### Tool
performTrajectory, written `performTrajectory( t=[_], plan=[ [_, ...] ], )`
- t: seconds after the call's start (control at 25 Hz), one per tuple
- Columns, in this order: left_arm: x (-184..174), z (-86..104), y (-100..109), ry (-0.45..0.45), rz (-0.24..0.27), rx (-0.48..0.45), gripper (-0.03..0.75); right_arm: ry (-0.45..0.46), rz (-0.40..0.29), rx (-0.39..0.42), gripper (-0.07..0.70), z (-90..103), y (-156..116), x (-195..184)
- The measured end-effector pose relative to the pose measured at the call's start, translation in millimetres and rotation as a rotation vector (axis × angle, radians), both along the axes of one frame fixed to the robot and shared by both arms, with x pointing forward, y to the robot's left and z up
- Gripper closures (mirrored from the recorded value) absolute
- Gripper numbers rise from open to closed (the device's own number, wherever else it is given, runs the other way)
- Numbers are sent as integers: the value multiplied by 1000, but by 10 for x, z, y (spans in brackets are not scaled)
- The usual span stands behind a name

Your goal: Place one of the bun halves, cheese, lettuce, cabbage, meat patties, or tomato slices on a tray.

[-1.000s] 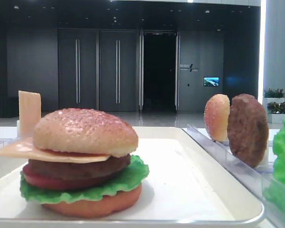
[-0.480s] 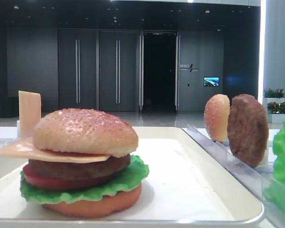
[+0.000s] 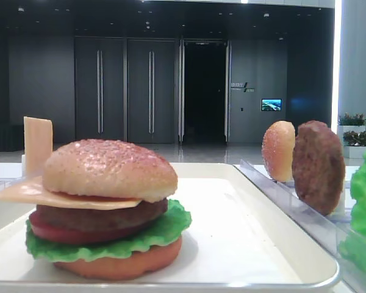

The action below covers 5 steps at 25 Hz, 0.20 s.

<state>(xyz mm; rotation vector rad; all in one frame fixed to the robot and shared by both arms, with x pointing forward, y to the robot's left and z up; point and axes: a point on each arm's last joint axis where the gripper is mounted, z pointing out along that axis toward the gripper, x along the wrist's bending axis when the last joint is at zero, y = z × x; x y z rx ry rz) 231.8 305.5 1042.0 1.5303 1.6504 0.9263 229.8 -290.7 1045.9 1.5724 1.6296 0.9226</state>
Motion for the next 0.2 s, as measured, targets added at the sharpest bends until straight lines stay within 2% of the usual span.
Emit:
performTrajectory(
  t=[0.2],
  plan=[
    [0, 0, 0, 0, 0, 0, 715, 0, -1, 2, 118, 0, 0, 0]
  ],
)
